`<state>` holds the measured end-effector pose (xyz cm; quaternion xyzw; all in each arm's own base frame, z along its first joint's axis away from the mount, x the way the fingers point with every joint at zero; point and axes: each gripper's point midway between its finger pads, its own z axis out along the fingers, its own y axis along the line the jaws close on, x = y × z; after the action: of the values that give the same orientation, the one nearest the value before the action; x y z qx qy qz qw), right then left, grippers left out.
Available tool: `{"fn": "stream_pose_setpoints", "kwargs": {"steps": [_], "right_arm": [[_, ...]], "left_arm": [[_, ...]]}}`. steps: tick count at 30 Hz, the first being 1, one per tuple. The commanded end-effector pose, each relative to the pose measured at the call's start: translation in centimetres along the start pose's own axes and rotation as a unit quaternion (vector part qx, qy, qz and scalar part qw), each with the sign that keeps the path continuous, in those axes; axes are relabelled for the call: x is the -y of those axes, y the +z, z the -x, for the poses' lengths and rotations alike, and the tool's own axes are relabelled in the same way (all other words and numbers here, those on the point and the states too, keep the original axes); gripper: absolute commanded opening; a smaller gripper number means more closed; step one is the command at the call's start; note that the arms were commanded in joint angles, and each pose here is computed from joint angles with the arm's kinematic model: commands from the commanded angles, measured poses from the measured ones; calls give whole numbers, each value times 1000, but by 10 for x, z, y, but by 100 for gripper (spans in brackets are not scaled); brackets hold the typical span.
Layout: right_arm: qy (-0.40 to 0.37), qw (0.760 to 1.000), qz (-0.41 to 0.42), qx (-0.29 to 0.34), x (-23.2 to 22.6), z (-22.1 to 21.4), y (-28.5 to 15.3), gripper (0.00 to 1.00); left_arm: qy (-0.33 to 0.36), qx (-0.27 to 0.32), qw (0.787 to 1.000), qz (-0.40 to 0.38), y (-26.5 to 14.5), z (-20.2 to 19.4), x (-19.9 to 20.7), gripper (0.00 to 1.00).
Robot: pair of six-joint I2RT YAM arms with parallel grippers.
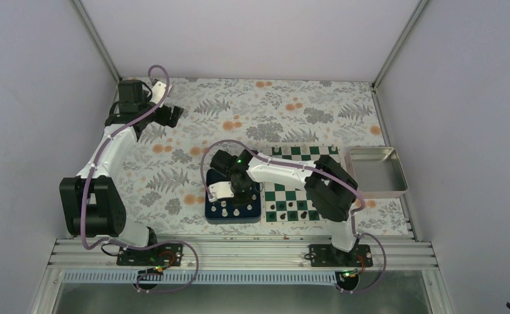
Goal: Set up the chess pieces on the board
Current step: Pick up the chess piece from the storage box.
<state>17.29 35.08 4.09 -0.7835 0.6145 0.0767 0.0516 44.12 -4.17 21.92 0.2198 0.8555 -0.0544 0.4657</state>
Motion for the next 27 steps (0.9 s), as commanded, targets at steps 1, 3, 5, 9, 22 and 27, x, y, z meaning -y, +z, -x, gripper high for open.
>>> {"fn": "stream_pose_setpoints", "kwargs": {"steps": [1, 3, 5, 9, 22, 27], "right_arm": [[5, 1000, 5, -11, -2, -5, 13, 37], [6, 1000, 6, -13, -3, -6, 16, 36], [5, 1000, 5, -14, -2, -7, 17, 32], [8, 1000, 4, -9, 0, -4, 15, 18], [19, 996, -71, 43, 41, 15, -79, 7], [40, 987, -141, 66, 84, 9, -144, 7]], "left_arm": [[8, 9, 1000, -2, -2, 5, -1, 100], [8, 10, 1000, -2, -3, 6, -1, 100], [8, 10, 1000, -2, -3, 6, 0, 100], [8, 9, 1000, -2, -3, 6, 0, 100], [8, 10, 1000, -1, -3, 7, -1, 100], [8, 12, 1000, 1, -5, 8, -1, 100]]}}
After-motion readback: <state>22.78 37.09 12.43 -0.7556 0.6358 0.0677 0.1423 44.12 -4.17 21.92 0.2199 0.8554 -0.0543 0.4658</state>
